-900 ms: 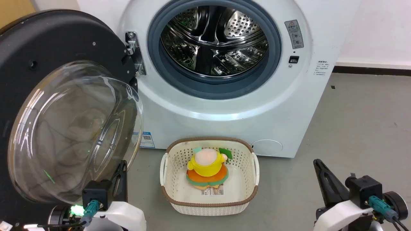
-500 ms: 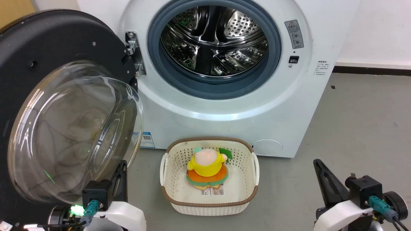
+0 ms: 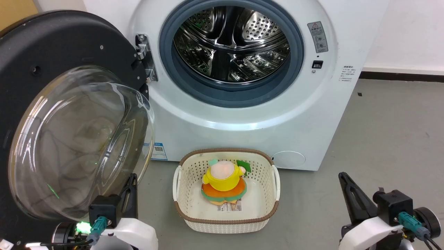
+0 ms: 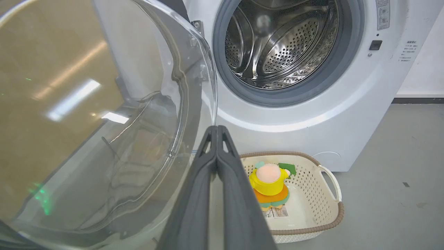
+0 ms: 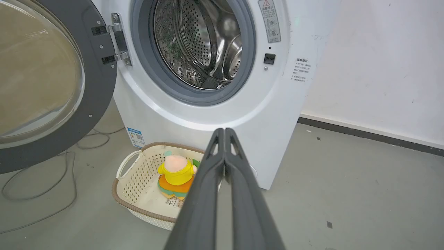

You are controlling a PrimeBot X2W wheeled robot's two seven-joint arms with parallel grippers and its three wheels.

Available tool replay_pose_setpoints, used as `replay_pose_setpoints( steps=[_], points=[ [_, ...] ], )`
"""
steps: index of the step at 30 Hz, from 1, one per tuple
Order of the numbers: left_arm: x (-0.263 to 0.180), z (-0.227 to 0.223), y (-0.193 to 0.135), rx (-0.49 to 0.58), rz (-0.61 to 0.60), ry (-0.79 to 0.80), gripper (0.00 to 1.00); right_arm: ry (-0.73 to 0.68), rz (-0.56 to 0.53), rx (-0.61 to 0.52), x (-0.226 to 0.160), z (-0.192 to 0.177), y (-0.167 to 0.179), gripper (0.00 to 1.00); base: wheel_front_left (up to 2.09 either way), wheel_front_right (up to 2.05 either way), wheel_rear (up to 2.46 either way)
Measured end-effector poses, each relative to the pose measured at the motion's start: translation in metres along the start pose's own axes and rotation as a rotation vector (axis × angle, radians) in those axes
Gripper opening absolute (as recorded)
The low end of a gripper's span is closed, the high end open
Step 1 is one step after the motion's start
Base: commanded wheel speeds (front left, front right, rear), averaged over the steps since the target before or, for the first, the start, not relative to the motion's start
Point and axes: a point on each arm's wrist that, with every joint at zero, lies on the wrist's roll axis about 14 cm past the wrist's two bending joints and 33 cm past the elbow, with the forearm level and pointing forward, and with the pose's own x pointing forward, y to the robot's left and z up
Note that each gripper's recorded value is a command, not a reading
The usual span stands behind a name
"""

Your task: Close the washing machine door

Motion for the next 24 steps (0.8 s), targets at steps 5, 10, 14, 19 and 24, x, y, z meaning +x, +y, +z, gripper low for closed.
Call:
replay_pose_setpoints(
  steps=[5, 10, 14, 19, 24],
  points=[
    [0.000, -0.001, 0.000, 0.000, -0.001, 0.002, 1.00, 0.001, 0.001, 0.002, 0.000, 0.000, 0.000, 1.00, 0.00, 0.00, 0.00],
    [-0.001, 0.000, -0.001, 0.000, -0.002, -0.006, 1.00, -0.005, 0.003, 0.010, 0.000, 0.000, 0.001, 1.00, 0.00, 0.00, 0.00],
    [-0.002, 0.001, -0.001, -0.001, -0.001, -0.011, 1.00, -0.010, 0.008, 0.013, 0.001, 0.000, 0.003, 1.00, 0.00, 0.00, 0.00],
    [-0.004, 0.003, 0.002, -0.008, 0.011, -0.024, 1.00, -0.022, 0.020, 0.021, 0.003, 0.002, 0.006, 1.00, 0.00, 0.00, 0.00],
    [-0.007, 0.004, 0.008, -0.009, 0.030, -0.034, 1.00, -0.035, 0.038, 0.029, 0.007, 0.004, 0.012, 1.00, 0.00, 0.00, 0.00]
  ],
)
